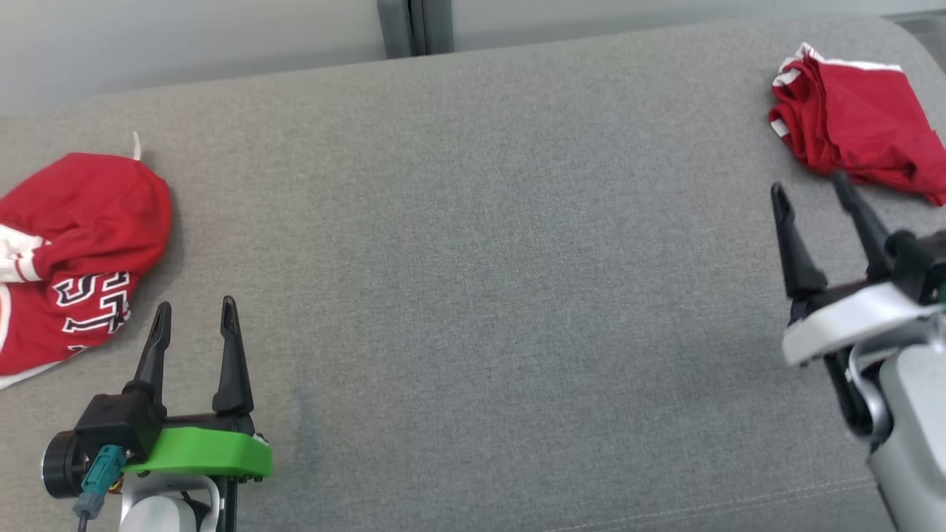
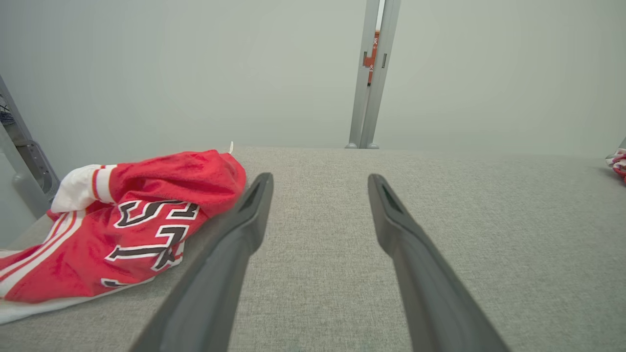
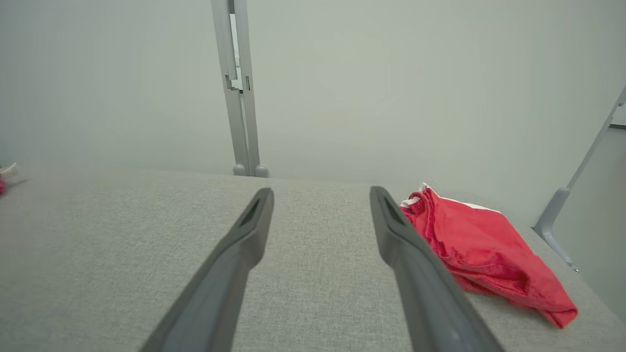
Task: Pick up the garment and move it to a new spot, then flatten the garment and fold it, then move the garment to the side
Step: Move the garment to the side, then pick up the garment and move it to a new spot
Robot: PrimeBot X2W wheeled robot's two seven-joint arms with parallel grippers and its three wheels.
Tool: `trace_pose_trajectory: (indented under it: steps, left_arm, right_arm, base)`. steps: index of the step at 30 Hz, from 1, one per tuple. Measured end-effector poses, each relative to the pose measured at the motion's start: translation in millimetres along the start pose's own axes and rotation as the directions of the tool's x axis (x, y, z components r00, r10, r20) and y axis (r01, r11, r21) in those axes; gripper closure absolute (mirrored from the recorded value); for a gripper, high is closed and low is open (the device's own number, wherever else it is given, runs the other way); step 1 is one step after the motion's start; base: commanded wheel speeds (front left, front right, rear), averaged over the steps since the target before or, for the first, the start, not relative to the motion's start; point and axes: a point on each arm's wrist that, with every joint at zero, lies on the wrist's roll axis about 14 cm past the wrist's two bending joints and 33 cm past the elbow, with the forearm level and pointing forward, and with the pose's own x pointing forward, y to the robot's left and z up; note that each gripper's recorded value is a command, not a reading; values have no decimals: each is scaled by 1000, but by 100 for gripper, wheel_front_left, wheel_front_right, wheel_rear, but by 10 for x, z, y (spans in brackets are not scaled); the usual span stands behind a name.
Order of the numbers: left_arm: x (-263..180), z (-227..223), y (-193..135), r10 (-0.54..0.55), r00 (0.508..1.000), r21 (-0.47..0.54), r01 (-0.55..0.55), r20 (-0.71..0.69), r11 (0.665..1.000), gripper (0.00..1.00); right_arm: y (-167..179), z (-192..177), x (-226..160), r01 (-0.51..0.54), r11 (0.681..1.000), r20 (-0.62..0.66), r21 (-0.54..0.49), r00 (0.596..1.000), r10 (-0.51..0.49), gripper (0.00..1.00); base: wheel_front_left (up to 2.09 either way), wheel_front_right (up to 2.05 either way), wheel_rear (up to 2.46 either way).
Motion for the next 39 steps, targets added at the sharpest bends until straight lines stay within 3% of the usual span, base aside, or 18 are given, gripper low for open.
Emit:
trace_pose_trajectory:
  steps: [8,19,39]
  left_arm:
    - [-185,91,85,24,1000,0,-24,14,1000,0]
    - [-432,170,187,56,998,-3,-56,30,998,0]
    - [-537,188,274,82,996,-2,-81,34,997,0]
  right_arm:
    - [264,-79,-381,16,995,0,102,1000,-16,0]
    - [427,-63,-729,43,989,11,140,999,-45,0]
    - [552,-69,-783,30,988,12,149,999,-32,0]
  base:
    - [0,0,0]
    - [0,0,0]
    - [0,0,0]
